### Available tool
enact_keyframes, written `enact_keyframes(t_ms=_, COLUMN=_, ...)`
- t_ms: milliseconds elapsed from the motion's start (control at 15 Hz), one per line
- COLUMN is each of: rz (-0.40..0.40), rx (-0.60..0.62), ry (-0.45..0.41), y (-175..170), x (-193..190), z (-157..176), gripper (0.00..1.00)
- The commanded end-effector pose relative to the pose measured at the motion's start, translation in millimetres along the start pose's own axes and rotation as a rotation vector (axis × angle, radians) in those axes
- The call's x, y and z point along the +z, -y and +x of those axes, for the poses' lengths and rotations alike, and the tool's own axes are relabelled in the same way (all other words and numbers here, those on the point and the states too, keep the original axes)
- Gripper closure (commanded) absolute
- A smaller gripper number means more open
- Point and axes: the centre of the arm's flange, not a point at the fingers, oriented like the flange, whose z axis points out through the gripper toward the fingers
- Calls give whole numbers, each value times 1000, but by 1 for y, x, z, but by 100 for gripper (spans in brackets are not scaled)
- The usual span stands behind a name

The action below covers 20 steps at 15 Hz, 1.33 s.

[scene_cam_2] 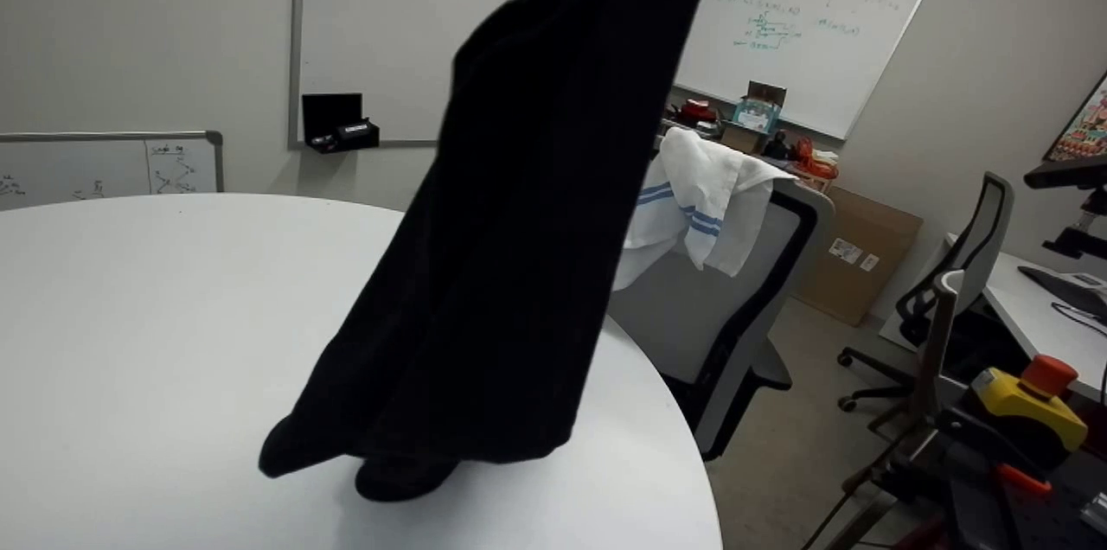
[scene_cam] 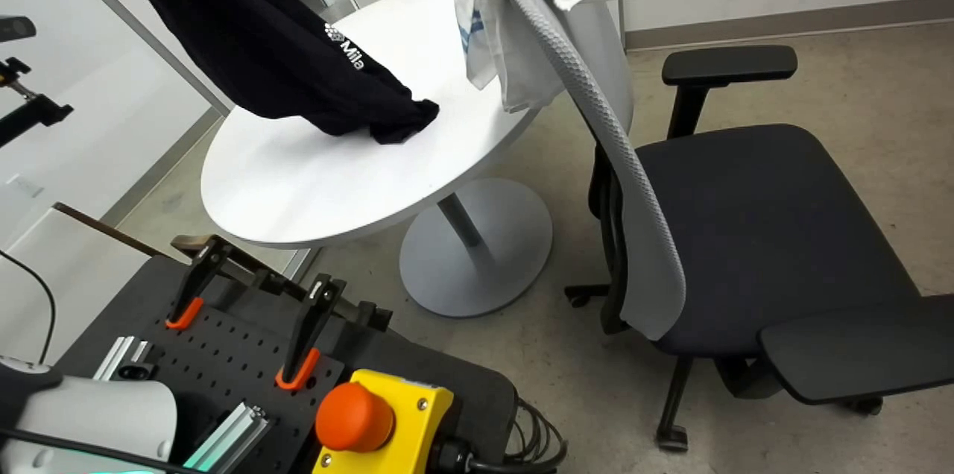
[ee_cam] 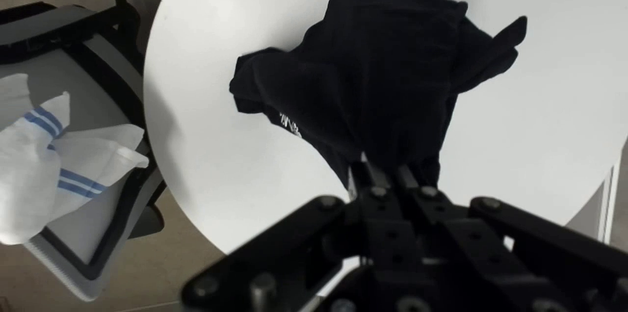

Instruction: Put the black object from the table and put it on the headrest

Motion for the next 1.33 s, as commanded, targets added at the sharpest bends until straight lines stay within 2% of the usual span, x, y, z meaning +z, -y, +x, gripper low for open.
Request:
enact_keyframes(t_ms=0, rz=38, rx=104, ry=-74, y=-60, x=-56, z=-46, gripper=99)
enact_keyframes(t_ms=333, rz=72, rx=226, ry=-132, y=-125, x=-107, z=-62, gripper=99)
enact_keyframes(t_ms=600, rz=23, rx=329, ry=-163, y=-169, x=-125, z=-51, gripper=99)
enact_keyframes(t_ms=1267, rz=15, rx=610, ry=-121, y=-281, x=-120, z=9, gripper=99)
